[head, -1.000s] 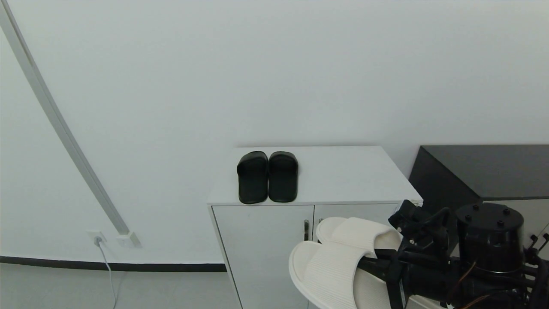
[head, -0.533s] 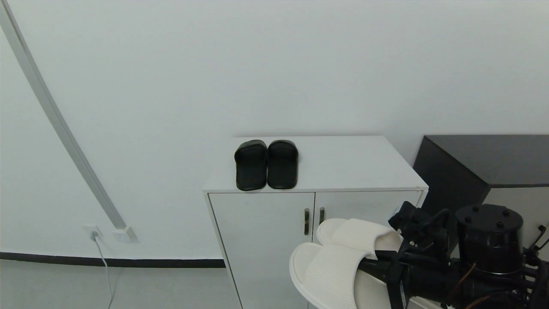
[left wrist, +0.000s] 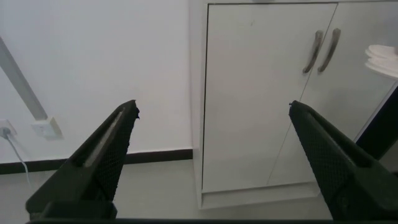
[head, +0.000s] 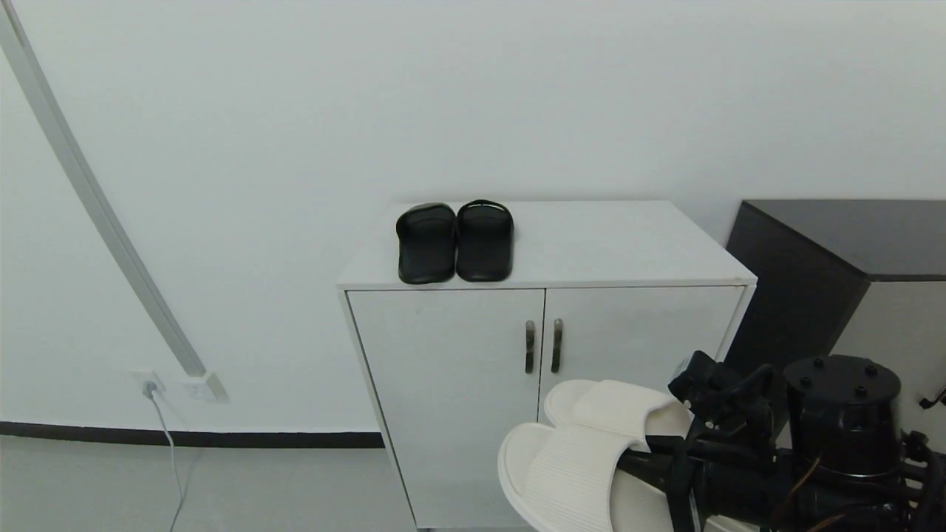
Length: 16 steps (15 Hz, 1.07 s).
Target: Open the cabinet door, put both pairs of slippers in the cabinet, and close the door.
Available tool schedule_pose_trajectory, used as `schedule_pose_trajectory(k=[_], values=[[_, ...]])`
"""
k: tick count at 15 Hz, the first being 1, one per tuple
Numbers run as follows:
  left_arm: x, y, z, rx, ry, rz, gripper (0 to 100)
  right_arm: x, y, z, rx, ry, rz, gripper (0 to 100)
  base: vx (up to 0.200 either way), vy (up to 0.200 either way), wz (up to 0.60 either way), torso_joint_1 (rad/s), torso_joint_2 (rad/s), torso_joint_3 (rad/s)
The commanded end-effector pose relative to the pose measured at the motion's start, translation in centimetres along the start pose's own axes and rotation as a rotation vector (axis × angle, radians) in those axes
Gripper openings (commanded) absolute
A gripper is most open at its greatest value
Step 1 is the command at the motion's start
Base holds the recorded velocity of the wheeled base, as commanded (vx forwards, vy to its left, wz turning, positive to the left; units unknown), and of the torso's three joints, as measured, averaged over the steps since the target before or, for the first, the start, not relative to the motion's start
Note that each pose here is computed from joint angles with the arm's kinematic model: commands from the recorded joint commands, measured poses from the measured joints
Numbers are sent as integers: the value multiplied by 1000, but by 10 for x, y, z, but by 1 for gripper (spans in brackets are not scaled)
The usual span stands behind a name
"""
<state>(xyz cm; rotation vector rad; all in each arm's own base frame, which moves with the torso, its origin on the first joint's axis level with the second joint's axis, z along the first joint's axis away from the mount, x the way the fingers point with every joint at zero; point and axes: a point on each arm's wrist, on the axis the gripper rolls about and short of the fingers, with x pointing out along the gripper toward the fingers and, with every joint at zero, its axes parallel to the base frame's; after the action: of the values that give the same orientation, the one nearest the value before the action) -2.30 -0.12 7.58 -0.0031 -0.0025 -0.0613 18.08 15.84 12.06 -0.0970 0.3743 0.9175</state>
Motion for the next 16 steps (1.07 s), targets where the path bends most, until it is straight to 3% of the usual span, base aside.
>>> schedule_pose_trajectory(k=[1, 9, 16], values=[[0, 0, 0, 0, 1, 0, 100, 0, 1, -2, 1, 10, 4, 0, 0, 0, 0, -207, 525, 325], [0, 0, 0, 22, 1, -6, 100, 1, 1, -6, 4, 24, 2, 0, 0, 0, 0, -174, 496, 321], [0, 0, 0, 15, 1, -5, 100, -1, 2, -11, -9, 33, 13, 0, 0, 0, 0, -112, 461, 351]])
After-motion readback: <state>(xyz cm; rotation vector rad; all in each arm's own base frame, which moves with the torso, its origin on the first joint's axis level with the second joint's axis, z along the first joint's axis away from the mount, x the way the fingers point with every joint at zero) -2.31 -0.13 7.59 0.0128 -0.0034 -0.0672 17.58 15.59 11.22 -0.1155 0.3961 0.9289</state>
